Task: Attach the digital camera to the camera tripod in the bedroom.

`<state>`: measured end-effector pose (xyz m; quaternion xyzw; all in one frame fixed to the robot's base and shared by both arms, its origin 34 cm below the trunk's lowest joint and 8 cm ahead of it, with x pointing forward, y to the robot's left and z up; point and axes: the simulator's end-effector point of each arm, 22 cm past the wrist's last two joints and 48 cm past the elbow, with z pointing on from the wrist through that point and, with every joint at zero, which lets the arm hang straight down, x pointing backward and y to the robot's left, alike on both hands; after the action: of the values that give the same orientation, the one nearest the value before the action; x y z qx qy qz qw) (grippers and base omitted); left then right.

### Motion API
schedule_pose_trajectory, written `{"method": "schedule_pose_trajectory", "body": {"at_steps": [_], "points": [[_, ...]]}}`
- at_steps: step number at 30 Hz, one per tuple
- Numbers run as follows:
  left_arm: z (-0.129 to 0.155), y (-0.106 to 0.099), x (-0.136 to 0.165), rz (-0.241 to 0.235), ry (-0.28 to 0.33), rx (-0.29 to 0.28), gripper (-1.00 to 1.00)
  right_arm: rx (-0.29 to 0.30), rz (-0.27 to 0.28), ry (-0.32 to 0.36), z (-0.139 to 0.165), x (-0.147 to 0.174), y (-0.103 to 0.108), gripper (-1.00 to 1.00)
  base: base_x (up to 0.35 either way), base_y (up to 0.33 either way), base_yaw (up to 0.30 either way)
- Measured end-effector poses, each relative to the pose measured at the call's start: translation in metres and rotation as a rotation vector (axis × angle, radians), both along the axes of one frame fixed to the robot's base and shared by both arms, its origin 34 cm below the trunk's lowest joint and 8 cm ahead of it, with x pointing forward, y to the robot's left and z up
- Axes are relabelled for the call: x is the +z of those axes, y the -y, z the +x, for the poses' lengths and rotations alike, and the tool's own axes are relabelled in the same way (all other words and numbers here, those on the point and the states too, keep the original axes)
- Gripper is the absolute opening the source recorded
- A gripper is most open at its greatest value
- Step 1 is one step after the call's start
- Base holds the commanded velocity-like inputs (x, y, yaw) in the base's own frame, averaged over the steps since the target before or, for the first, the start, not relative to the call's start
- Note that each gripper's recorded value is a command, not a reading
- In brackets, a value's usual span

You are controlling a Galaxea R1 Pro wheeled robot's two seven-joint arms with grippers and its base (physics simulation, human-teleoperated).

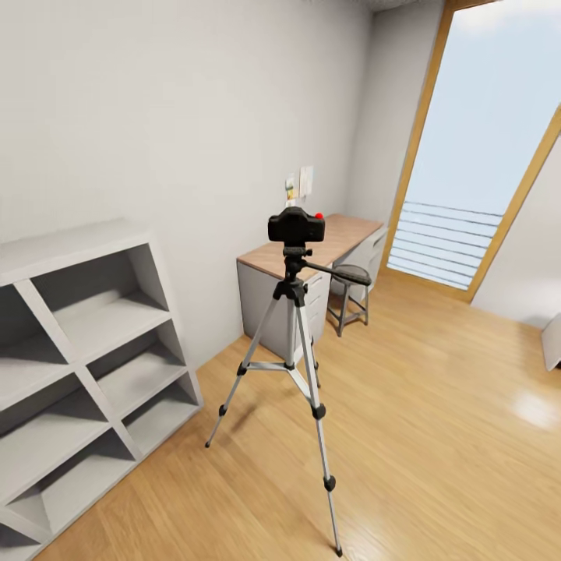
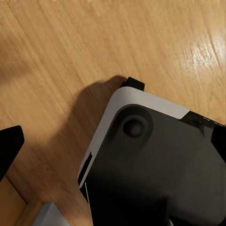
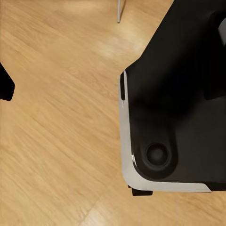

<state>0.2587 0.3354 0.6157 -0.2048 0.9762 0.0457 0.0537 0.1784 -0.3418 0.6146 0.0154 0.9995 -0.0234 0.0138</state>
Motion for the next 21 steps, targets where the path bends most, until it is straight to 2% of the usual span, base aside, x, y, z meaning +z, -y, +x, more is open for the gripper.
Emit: {"method": "schedule_pose_trajectory", "body": {"at_steps": [21], "points": [[0.013,0.000,0.005,0.000,0.034,0.001,1.00,-0.002,-0.005,0.032,0.013,0.002,0.000,1.00,0.000,0.000,0.000]]}}
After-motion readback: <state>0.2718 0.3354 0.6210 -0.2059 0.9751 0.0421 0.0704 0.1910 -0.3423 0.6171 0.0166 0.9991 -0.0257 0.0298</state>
